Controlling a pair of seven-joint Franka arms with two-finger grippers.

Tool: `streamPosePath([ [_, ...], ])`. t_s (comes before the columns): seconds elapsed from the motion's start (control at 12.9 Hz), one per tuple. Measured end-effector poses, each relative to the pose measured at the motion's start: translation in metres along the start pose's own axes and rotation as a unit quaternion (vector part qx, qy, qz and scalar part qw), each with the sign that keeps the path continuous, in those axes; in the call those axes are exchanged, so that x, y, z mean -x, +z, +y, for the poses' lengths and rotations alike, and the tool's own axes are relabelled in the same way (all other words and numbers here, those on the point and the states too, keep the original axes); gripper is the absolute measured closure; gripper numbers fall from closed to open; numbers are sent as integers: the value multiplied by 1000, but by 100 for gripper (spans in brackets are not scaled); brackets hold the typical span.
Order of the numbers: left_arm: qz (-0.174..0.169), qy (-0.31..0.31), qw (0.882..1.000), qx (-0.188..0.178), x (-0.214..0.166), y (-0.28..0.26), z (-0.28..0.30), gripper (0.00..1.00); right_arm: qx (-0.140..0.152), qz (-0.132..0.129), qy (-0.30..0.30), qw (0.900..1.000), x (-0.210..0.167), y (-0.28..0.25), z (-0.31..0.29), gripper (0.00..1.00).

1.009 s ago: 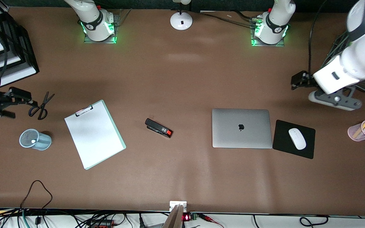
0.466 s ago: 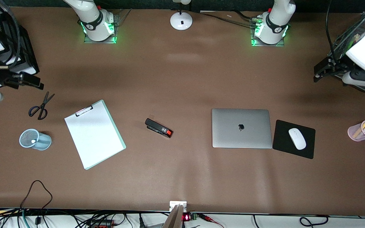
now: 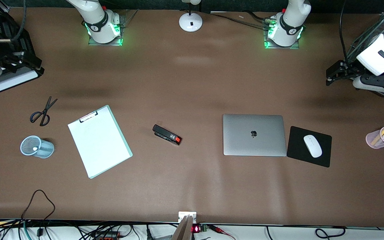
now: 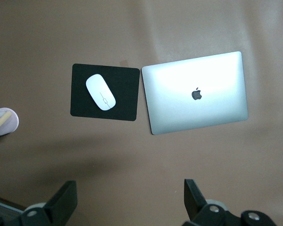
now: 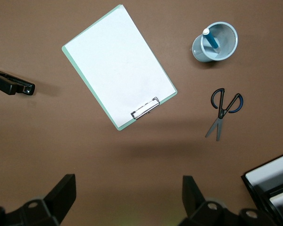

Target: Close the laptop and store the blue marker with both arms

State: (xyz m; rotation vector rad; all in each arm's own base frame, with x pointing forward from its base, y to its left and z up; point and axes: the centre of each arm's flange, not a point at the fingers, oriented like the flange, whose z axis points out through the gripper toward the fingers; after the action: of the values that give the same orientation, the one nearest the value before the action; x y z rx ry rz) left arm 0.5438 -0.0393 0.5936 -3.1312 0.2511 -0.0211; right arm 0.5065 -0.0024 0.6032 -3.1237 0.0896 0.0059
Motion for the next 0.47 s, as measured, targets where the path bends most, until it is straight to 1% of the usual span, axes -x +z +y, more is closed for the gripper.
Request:
streamPosePath([
  [0.47,2,6,1000,0,-1,-1,6,0,-2,22,2,1000,4,-27,0,0],
])
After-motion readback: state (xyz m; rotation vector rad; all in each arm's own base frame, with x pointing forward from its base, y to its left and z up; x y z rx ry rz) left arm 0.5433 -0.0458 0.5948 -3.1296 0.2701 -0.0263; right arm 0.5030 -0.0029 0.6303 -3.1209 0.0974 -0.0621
